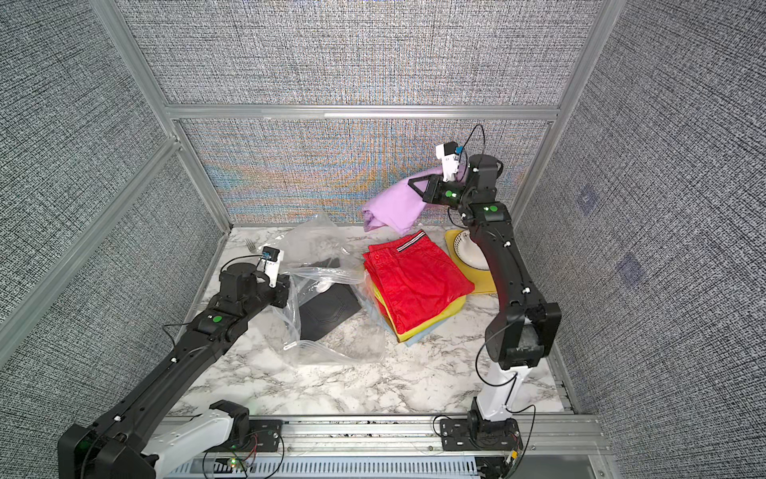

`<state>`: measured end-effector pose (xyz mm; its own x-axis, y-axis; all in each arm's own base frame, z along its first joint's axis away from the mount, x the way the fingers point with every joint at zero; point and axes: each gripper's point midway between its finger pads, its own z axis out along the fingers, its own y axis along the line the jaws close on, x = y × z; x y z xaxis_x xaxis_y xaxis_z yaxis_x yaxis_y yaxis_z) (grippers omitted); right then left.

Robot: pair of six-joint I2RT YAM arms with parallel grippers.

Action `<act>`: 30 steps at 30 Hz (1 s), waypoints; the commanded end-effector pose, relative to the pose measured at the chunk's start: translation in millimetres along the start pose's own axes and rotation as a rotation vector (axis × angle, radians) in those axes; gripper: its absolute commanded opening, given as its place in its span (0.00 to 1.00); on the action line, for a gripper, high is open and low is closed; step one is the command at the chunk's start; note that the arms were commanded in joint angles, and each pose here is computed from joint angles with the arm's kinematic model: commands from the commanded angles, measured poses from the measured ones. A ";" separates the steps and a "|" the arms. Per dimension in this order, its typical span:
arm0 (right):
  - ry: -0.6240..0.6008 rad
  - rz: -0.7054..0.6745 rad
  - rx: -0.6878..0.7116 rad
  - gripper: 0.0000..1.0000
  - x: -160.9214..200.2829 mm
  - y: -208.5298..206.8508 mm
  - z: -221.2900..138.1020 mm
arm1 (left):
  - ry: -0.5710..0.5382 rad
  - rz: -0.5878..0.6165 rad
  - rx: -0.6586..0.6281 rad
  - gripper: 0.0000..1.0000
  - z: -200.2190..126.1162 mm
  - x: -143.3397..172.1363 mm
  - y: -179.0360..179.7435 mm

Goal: Take the trousers out of the vacuum bag
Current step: Place the trousers at the center of the board.

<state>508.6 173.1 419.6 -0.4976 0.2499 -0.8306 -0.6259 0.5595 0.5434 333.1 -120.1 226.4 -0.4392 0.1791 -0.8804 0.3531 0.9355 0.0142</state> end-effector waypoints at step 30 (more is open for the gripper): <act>0.155 0.033 -0.154 0.00 74.7 -10.3 -19.8 | 0.000 -0.002 -0.020 0.00 -2.3 -0.1 3.5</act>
<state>474.8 166.3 339.9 -0.6474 0.1534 -0.7465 -0.6214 0.4609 0.6336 330.6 -117.1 225.7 -0.4452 0.1808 -0.8770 0.3436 0.9389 0.0192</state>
